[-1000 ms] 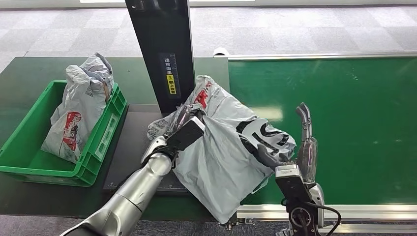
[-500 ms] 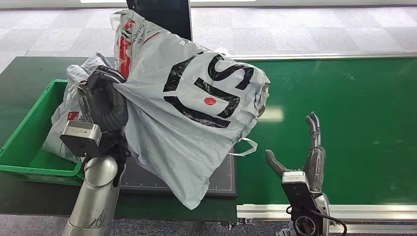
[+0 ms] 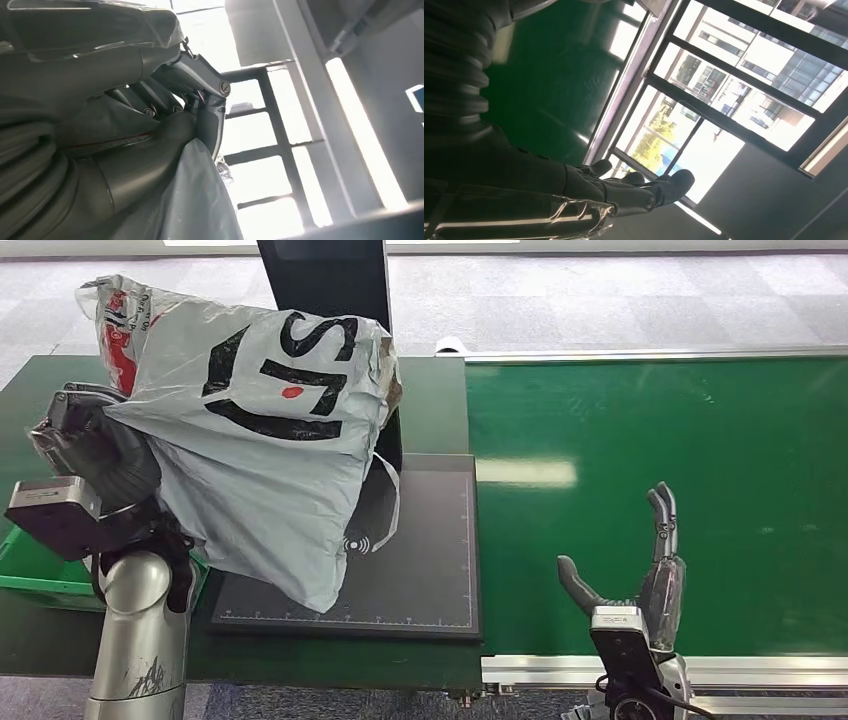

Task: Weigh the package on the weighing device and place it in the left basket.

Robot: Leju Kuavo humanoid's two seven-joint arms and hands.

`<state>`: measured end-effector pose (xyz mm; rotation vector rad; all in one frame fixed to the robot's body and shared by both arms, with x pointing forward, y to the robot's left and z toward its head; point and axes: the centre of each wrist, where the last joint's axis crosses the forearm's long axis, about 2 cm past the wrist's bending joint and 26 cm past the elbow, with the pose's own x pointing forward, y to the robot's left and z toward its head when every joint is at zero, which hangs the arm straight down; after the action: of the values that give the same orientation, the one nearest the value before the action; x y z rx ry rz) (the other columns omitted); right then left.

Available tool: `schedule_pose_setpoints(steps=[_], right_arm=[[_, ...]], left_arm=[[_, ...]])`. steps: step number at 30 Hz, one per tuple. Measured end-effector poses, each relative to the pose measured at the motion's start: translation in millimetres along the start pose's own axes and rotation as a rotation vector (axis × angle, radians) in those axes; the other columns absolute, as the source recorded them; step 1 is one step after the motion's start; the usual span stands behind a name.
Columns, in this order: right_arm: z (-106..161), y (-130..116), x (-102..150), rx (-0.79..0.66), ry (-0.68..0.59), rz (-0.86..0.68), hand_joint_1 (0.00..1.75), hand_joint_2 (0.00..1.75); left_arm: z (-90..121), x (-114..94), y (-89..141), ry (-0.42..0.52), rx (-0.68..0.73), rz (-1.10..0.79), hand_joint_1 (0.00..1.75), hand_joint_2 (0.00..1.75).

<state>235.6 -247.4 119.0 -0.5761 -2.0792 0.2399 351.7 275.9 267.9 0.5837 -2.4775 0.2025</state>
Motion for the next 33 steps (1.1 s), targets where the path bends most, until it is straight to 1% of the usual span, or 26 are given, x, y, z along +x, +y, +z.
schedule_pose_setpoints(steps=[2, 6, 10, 13, 16, 20, 24, 27, 30, 33], right_arm=[[0, -1, 0, 0.001, 0.0, -0.001, 0.0, 1.75], [0, -1, 0, 0.004, 0.0, -0.006, 0.0, 1.75], [-1, 0, 0, 0.006, 0.002, -0.018, 0.0, 1.75], [-1, 2, 0, 0.012, 0.004, -0.025, 0.0, 1.75], [0, 5, 0, 0.02, 0.011, -0.032, 0.0, 1.75], [2, 8, -1, 0.032, 0.025, -0.038, 0.0, 1.75], [4, 9, -2, 0.039, 0.034, -0.039, 0.0, 1.75], [5, 10, -3, 0.041, 0.046, -0.04, 0.0, 1.75], [6, 11, -5, 0.045, 0.054, -0.038, 0.0, 1.75], [8, 11, -6, 0.049, 0.062, -0.036, 0.0, 1.75]], left_arm=[[-10, -16, 7, 0.046, 0.004, -0.06, 1.75, 1.75], [-32, -54, 24, 0.133, 0.014, -0.186, 1.75, 1.75], [-48, -82, 39, 0.205, 0.029, -0.294, 1.75, 1.75], [-57, -101, 49, 0.259, 0.038, -0.371, 1.75, 1.75], [-61, -117, 58, 0.342, 0.063, -0.425, 1.75, 1.75], [-61, -130, 69, 0.422, 0.078, -0.464, 1.75, 1.75], [-60, -137, 74, 0.462, 0.082, -0.481, 1.75, 1.75], [-61, -141, 79, 0.505, 0.115, -0.509, 1.75, 1.75], [-63, -146, 92, 0.555, 0.16, -0.552, 1.75, 1.75], [-64, -151, 109, 0.598, 0.194, -0.605, 1.75, 1.75]])
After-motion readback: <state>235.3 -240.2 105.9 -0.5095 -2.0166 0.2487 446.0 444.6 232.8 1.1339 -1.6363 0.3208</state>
